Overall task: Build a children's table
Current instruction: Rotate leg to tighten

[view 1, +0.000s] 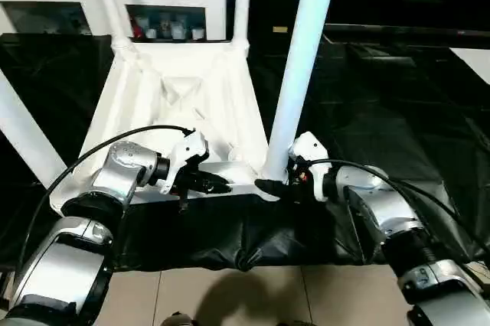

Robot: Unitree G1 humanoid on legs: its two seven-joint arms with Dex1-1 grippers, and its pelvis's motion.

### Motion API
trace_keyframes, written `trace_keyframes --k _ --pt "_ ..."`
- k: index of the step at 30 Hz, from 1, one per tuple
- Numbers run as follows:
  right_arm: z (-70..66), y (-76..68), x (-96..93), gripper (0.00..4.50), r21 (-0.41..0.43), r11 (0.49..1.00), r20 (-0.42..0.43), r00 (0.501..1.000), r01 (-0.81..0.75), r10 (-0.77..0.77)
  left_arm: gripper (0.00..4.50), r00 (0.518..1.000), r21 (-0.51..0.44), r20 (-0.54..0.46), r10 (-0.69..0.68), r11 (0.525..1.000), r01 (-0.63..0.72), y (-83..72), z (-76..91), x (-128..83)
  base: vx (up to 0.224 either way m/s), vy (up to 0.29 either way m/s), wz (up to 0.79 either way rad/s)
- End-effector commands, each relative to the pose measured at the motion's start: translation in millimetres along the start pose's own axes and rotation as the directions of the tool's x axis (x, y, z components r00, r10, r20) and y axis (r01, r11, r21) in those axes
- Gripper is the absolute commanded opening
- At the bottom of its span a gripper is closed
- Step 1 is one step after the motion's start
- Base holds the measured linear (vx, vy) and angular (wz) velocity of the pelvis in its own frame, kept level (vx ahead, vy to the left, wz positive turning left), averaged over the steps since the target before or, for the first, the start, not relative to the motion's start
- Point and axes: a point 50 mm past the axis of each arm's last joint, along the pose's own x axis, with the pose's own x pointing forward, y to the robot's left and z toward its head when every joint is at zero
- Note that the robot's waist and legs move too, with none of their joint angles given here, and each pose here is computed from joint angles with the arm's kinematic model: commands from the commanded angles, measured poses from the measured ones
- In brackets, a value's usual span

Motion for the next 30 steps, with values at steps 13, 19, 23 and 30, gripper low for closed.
trace_keyframes --k 13,19,23,30 --pt "-2.4 1.7 12.5 2.7 0.009 0.976 0.06 0.974 0.219 -0.219 0.0 0.984 -0.049 -0.001 0.179 0.983 -0.178 3.8 -1.7 20.0 0.0 0.0 0.0" --pt "-10.9 8.1 35.2 2.7 0.212 0.86 0.043 0.875 0.464 -0.482 0.0 0.979 -0.088 0.054 0.194 0.978 -0.189 -9.9 14.9 65.0 0.0 0.0 0.0" --pt "0.8 18.9 60.2 2.7 0.291 0.813 0.056 0.84 0.504 -0.54 0.0 0.983 -0.07 0.042 0.178 0.982 -0.175 -22.2 20.7 94.1 0.0 0.0 0.0" --pt "12.0 22.4 61.8 3.46 0.234 0.849 0.128 0.85 0.474 -0.511 0.0 0.981 -0.03 0.02 0.192 0.981 -0.191 -15.9 20.1 82.6 0.0 0.0 0.0"
